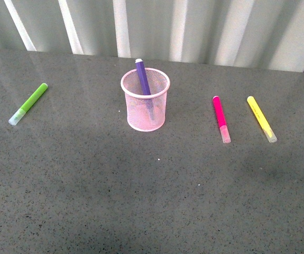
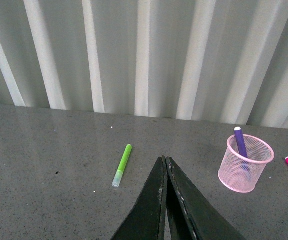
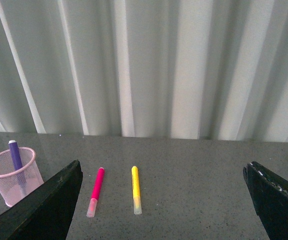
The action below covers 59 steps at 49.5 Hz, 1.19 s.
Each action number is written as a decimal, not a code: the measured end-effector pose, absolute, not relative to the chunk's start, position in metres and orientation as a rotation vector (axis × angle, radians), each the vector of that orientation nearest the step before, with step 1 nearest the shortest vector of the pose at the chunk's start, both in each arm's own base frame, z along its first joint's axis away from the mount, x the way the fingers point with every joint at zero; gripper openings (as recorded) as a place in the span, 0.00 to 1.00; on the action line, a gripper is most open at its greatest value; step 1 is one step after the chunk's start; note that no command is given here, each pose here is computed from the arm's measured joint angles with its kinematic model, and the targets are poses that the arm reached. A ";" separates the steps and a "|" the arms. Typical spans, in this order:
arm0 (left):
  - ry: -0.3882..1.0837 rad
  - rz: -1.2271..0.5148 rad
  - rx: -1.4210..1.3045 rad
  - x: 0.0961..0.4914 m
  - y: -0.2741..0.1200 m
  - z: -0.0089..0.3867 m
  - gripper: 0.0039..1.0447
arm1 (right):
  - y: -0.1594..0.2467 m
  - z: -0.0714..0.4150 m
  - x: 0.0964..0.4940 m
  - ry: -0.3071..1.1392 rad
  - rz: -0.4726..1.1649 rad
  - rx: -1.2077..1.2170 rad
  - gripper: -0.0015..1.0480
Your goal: Insert purple and pink pens into pink cup
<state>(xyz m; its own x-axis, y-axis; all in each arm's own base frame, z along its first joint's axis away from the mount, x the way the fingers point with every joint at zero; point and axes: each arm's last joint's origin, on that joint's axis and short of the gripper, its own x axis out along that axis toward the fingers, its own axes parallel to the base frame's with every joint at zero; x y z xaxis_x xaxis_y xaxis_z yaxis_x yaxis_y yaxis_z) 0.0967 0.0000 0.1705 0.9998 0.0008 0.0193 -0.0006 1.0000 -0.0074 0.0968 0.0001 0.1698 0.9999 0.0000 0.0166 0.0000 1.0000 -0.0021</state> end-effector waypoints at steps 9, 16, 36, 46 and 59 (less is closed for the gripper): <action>-0.019 0.000 -0.008 0.097 0.000 0.170 0.05 | 0.000 0.170 0.097 -0.017 0.000 -0.002 0.93; -0.019 0.001 -0.007 0.097 0.000 0.171 0.35 | 0.000 0.170 0.097 -0.017 0.000 -0.002 0.93; -0.019 0.001 -0.006 0.097 0.000 0.171 0.93 | 0.000 0.169 0.097 0.016 0.018 0.004 0.93; -0.019 0.001 -0.005 0.097 0.000 0.170 0.94 | 0.007 0.207 0.110 0.199 0.345 0.091 0.93; -0.020 0.000 -0.005 0.097 0.000 0.171 0.94 | -0.015 0.302 0.225 0.074 0.125 0.197 0.93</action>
